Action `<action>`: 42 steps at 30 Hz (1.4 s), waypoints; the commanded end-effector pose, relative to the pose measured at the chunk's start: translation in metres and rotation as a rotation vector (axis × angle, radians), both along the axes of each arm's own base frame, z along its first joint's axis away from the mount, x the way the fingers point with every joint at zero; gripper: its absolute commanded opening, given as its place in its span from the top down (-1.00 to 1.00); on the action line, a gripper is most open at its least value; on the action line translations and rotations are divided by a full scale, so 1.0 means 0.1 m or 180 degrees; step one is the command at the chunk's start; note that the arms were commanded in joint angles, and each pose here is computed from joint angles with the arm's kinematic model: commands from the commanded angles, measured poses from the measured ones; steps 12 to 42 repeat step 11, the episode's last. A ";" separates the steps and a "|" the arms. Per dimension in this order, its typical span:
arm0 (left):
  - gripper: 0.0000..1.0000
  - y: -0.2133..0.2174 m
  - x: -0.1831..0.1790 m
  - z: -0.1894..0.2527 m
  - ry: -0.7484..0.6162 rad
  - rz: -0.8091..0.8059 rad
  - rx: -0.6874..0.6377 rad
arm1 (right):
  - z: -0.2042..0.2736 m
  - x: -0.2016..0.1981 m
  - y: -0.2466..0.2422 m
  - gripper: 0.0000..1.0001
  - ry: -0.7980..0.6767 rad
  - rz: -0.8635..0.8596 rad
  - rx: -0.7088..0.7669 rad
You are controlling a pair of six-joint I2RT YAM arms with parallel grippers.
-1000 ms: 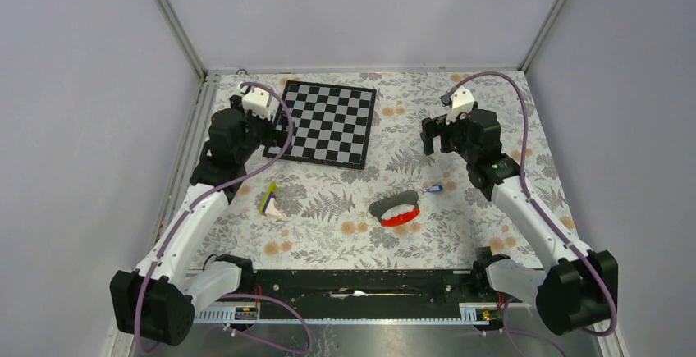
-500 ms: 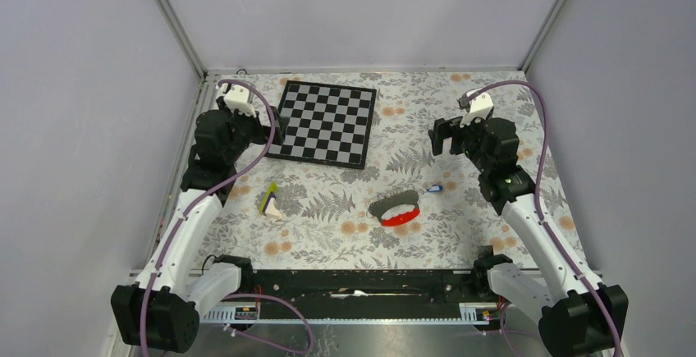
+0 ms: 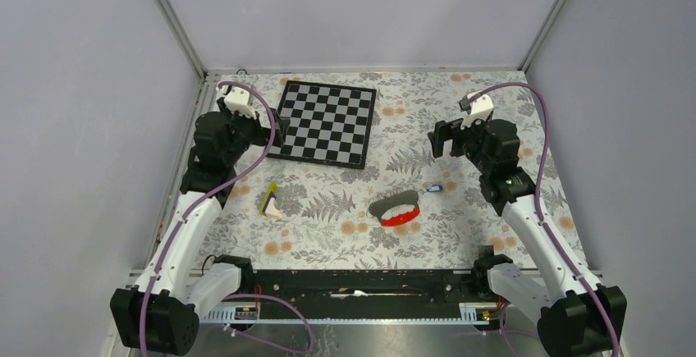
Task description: Put the keys on the keyring
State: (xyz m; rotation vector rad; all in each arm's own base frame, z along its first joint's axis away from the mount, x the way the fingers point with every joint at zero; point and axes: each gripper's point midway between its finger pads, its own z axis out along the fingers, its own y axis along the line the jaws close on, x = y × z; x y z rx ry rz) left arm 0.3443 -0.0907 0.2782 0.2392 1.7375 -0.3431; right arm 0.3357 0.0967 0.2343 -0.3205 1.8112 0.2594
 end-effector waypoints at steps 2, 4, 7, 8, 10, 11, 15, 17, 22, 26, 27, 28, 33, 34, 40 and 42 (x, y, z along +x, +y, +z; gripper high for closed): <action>-0.98 -0.02 -0.03 0.13 -0.0162 -0.0084 -0.0007 | 0.13 0.00 0.02 -0.99 -0.0156 0.0054 0.0068; -0.98 -0.03 -0.04 0.12 -0.0160 -0.0100 -0.0005 | 0.13 -0.01 0.02 -0.99 -0.0167 0.0055 0.0065; -0.98 -0.04 -0.04 0.11 -0.0154 -0.0115 -0.0002 | 0.13 -0.01 0.01 -0.99 -0.0181 0.0045 0.0067; -0.98 -0.04 -0.04 0.11 -0.0155 -0.0117 0.0000 | 0.14 -0.01 0.01 -0.99 -0.0189 0.0048 0.0068; -0.98 -0.04 -0.04 0.10 -0.0155 -0.0121 0.0004 | 0.14 -0.01 0.00 -0.99 -0.0188 0.0032 0.0066; -0.98 -0.04 -0.04 0.11 -0.0157 -0.0123 0.0006 | 0.13 0.00 -0.01 -0.99 -0.0188 0.0024 0.0055; -0.98 -0.04 -0.04 0.11 -0.0157 -0.0123 0.0006 | 0.13 0.00 -0.01 -0.99 -0.0188 0.0024 0.0055; -0.98 -0.04 -0.04 0.11 -0.0157 -0.0123 0.0006 | 0.13 0.00 -0.01 -0.99 -0.0188 0.0024 0.0055; -0.98 -0.04 -0.04 0.11 -0.0157 -0.0123 0.0006 | 0.13 0.00 -0.01 -0.99 -0.0188 0.0024 0.0055; -0.98 -0.04 -0.04 0.11 -0.0157 -0.0123 0.0006 | 0.13 0.00 -0.01 -0.99 -0.0188 0.0024 0.0055; -0.98 -0.04 -0.04 0.11 -0.0157 -0.0123 0.0006 | 0.13 0.00 -0.01 -0.99 -0.0188 0.0024 0.0055; -0.98 -0.04 -0.04 0.11 -0.0157 -0.0123 0.0006 | 0.13 0.00 -0.01 -0.99 -0.0188 0.0024 0.0055; -0.98 -0.04 -0.04 0.11 -0.0157 -0.0123 0.0006 | 0.13 0.00 -0.01 -0.99 -0.0188 0.0024 0.0055; -0.98 -0.04 -0.04 0.11 -0.0157 -0.0123 0.0006 | 0.13 0.00 -0.01 -0.99 -0.0188 0.0024 0.0055; -0.98 -0.04 -0.04 0.11 -0.0157 -0.0123 0.0006 | 0.13 0.00 -0.01 -0.99 -0.0188 0.0024 0.0055; -0.98 -0.04 -0.04 0.11 -0.0157 -0.0123 0.0006 | 0.13 0.00 -0.01 -0.99 -0.0188 0.0024 0.0055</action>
